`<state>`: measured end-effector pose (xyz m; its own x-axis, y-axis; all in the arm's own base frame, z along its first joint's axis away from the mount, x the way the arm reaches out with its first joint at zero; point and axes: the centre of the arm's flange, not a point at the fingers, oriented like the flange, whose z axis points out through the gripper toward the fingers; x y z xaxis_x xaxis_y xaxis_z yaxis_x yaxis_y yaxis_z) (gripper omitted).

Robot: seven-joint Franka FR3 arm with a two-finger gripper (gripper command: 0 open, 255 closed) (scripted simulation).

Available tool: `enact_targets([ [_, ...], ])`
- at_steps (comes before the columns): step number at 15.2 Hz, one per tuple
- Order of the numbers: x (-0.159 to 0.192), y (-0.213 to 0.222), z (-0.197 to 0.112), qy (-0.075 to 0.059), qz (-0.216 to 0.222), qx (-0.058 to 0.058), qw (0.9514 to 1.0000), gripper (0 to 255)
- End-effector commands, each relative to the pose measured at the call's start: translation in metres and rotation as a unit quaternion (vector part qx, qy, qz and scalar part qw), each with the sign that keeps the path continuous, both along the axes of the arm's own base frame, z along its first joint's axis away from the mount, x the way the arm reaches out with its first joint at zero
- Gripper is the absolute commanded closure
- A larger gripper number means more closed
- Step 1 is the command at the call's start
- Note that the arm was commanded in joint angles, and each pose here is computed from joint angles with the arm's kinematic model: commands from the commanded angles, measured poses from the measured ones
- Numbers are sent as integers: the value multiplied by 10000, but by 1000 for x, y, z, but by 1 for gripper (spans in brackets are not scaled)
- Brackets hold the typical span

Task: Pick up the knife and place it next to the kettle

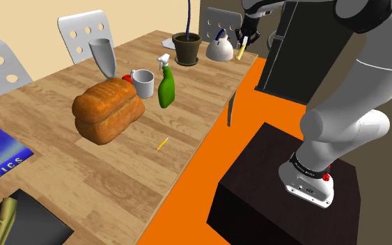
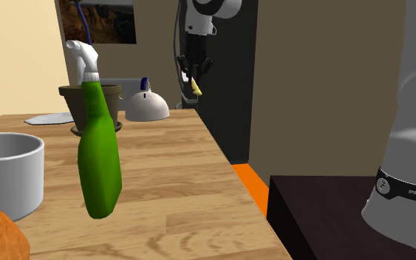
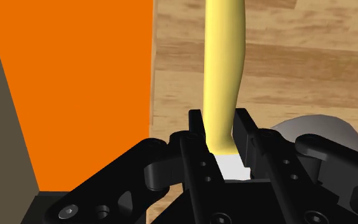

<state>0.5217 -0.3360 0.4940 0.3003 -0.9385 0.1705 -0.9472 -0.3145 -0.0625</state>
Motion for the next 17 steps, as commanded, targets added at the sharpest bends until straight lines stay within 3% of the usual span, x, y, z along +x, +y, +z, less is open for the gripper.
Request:
enact_targets([
  [1,0,0,-10,-2,1,-2,10000,255],
  [17,0,0,-95,-2,1,-2,10000,255],
])
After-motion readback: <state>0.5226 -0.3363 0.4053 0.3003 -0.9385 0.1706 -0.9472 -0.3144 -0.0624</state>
